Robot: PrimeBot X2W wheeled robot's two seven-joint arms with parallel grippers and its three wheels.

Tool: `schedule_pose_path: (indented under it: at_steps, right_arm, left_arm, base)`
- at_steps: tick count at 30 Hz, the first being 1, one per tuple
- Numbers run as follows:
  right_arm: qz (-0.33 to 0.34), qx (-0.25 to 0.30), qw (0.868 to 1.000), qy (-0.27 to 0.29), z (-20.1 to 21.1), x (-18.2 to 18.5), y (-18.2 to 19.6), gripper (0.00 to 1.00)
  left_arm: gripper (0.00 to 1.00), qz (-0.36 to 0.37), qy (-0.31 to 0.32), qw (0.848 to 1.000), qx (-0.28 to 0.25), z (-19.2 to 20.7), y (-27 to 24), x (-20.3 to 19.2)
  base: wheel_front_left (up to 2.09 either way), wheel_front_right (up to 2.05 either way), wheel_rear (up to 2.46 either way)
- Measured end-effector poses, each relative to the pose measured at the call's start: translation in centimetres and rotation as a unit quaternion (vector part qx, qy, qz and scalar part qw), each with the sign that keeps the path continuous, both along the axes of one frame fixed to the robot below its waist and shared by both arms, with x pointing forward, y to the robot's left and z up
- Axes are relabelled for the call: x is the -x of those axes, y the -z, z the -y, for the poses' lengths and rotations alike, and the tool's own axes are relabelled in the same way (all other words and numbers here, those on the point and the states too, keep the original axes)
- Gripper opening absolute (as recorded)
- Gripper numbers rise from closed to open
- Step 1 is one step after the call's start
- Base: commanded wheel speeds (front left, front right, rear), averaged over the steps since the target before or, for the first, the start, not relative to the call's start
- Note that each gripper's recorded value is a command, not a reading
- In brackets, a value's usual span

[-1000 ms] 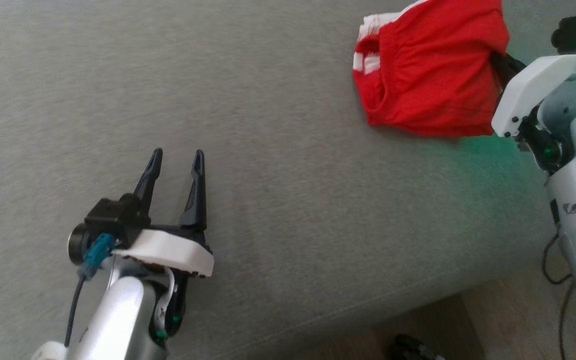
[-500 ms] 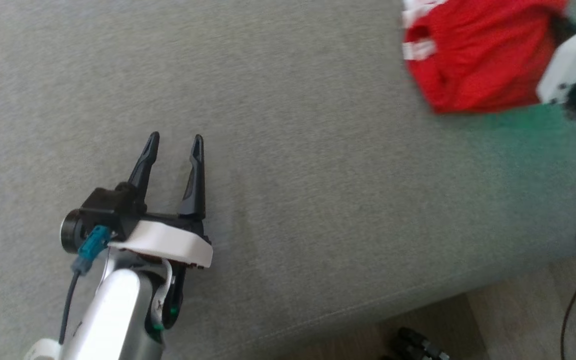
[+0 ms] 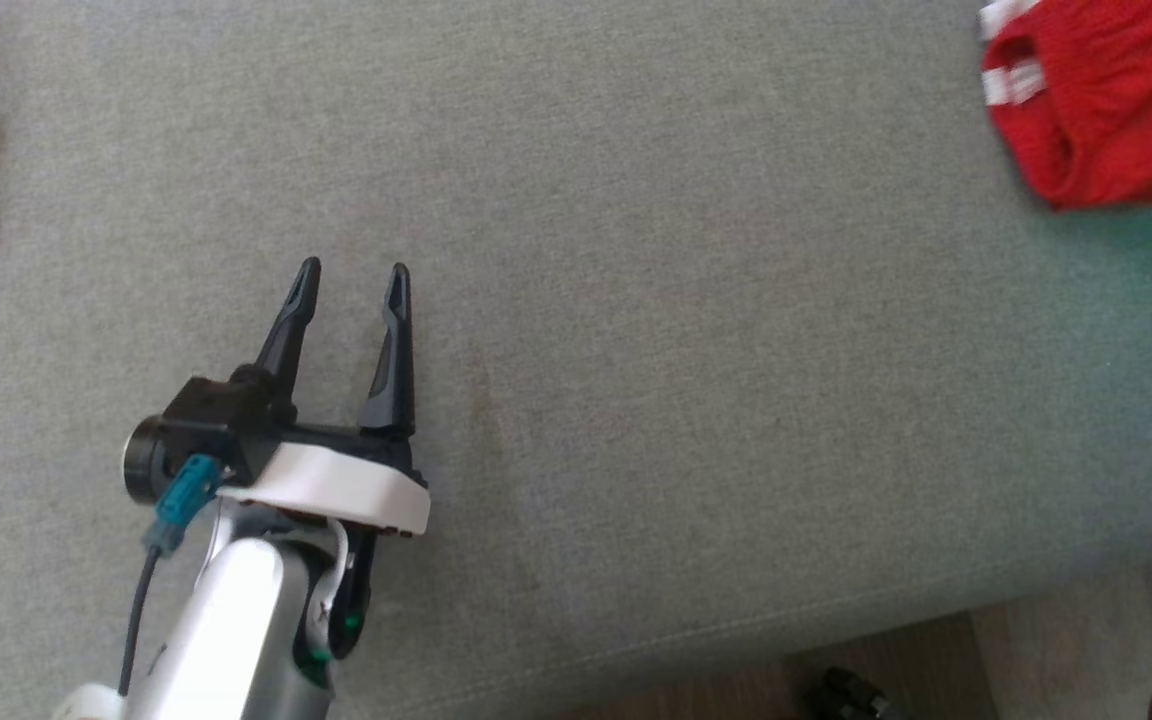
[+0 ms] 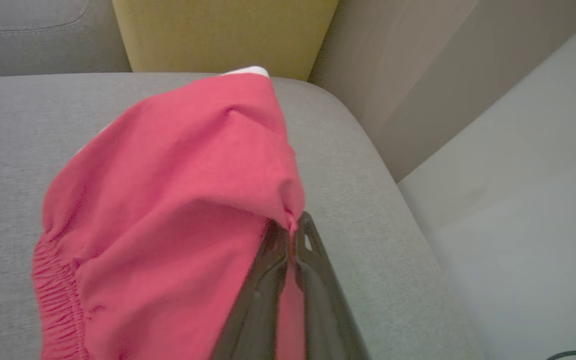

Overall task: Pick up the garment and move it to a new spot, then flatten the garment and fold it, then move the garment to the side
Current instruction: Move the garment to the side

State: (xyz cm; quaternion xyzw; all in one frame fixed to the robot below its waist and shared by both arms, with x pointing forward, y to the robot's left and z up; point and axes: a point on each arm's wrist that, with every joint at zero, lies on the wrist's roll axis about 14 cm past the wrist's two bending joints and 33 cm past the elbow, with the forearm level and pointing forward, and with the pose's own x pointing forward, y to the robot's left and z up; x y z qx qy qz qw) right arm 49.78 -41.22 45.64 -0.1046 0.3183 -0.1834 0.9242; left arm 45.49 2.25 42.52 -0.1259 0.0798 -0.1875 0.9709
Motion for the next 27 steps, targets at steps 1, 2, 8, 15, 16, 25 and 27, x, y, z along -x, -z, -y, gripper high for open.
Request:
schedule_pose_path:
  at_steps: [1, 2, 8, 15, 16, 25, 27]
  right_arm:
    - [-0.002, 0.009, 1.0, 0.01, 0.8, 0.3, -0.3, 0.0]
    - [-0.001, 0.006, 1.0, 0.016, 1.0, 0.4, -0.3, 0.0]
    - [-0.008, 0.033, 0.999, 0.012, 1.2, 0.1, -0.7, 0.0]
    - [-0.005, 0.062, 0.998, 0.006, 1.1, -0.3, -1.3, 1.0]
    - [-0.005, 0.064, 0.998, 0.005, 1.0, -0.4, -1.2, 1.0]
    - [0.01, 0.068, 0.998, -0.011, -0.8, -1.2, -1.1, 1.0]
    - [0.019, 0.067, 0.997, -0.017, -1.2, -1.3, -1.2, 1.0]
  left_arm:
    - [1.0, -0.001, 0.001, 1.0, 0.0, 0.1, 0.1, 0.0]
    - [1.0, -0.002, 0.001, 1.0, 0.0, 0.1, 0.1, 0.0]
    - [1.0, -0.005, 0.0, 1.0, 0.0, 0.1, 0.4, 0.0]
    - [1.0, -0.003, -0.003, 1.0, 0.0, -0.1, 0.4, 0.1]
    - [1.0, -0.004, -0.003, 1.0, -0.001, -0.2, 0.4, 0.1]
    - [1.0, -0.007, -0.01, 1.0, -0.003, -0.6, 0.4, 0.3]
    - [1.0, -0.006, -0.011, 1.0, -0.002, -0.7, 0.2, 0.4]
  base:
    - [0.0, 0.0, 0.0]
    - [0.0, 0.0, 0.0]
    - [0.0, 0.0, 0.0]
    - [0.0, 0.0, 0.0]
    - [0.0, 0.0, 0.0]
    - [0.0, 0.0, 0.0]
    - [0.0, 0.0, 0.0]
